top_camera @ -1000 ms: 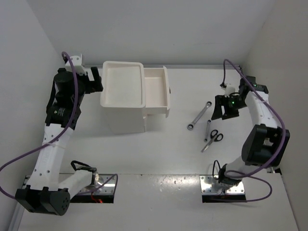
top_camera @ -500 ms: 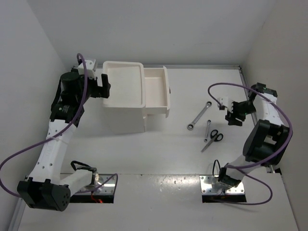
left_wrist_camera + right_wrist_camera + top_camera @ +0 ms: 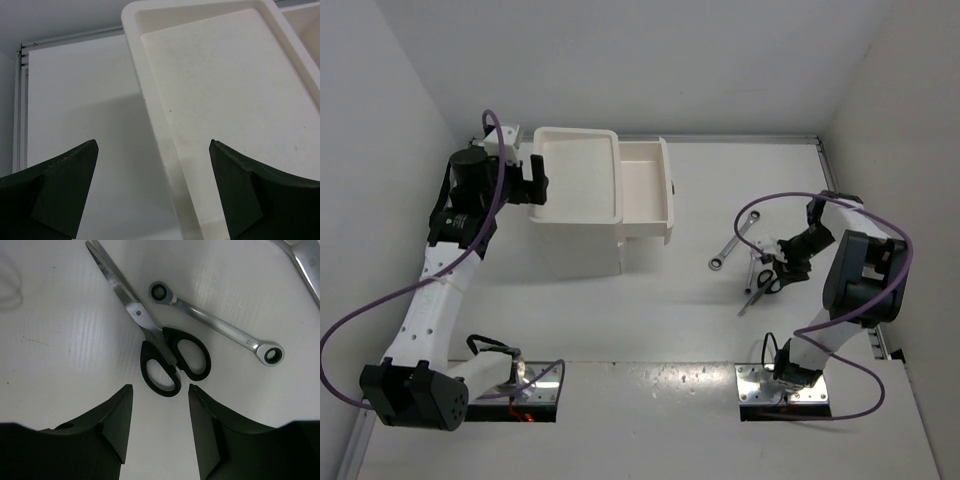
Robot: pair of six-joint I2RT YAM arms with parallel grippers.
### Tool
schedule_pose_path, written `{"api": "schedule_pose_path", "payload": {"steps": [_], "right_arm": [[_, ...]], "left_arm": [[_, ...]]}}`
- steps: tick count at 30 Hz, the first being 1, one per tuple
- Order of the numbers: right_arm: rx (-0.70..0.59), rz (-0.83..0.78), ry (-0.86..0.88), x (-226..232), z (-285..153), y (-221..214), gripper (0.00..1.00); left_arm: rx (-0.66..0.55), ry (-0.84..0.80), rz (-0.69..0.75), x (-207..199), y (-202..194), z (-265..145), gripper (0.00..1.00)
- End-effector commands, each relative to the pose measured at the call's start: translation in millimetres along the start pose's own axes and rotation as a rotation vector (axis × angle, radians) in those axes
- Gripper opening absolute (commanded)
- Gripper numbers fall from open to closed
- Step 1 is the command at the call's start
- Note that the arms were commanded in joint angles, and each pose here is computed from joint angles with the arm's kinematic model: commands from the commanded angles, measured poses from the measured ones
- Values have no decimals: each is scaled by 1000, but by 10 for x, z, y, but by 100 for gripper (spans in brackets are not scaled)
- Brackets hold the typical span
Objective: Sort the tools into containers
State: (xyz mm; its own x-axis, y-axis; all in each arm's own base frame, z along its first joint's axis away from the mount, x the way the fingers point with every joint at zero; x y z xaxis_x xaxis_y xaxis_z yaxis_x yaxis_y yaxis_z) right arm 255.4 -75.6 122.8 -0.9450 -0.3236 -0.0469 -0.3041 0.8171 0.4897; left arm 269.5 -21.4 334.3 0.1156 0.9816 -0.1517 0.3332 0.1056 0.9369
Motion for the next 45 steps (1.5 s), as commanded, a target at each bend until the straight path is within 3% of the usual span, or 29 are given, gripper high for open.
{"api": "schedule_pose_path", "payload": {"steps": [1, 16, 45], "right_arm": [[16, -411, 17, -191, -18, 6, 48], [93, -643, 27, -298, 98, 1, 47], [113, -853, 127, -347, 464, 27, 48]], "left_arm": [[-2, 12, -21, 51, -10, 36, 99], [27, 29, -59, 183, -85, 195, 99], [78, 34, -175, 579, -142, 295, 99]]}}
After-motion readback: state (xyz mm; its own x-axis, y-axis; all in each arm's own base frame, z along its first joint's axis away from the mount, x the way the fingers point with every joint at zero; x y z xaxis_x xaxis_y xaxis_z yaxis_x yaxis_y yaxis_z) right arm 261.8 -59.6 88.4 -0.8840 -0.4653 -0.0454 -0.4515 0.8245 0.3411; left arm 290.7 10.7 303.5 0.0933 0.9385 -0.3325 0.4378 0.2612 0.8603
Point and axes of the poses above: each gripper's point midway between its finger pads, its own z axis out along the fingers, its own x axis along the line the jaws close on, y = z × x, the point moved 10 cm from there along -z, back along the fingers, and after that the axes turned 10 degrees about -z, right-handed, at the moved point
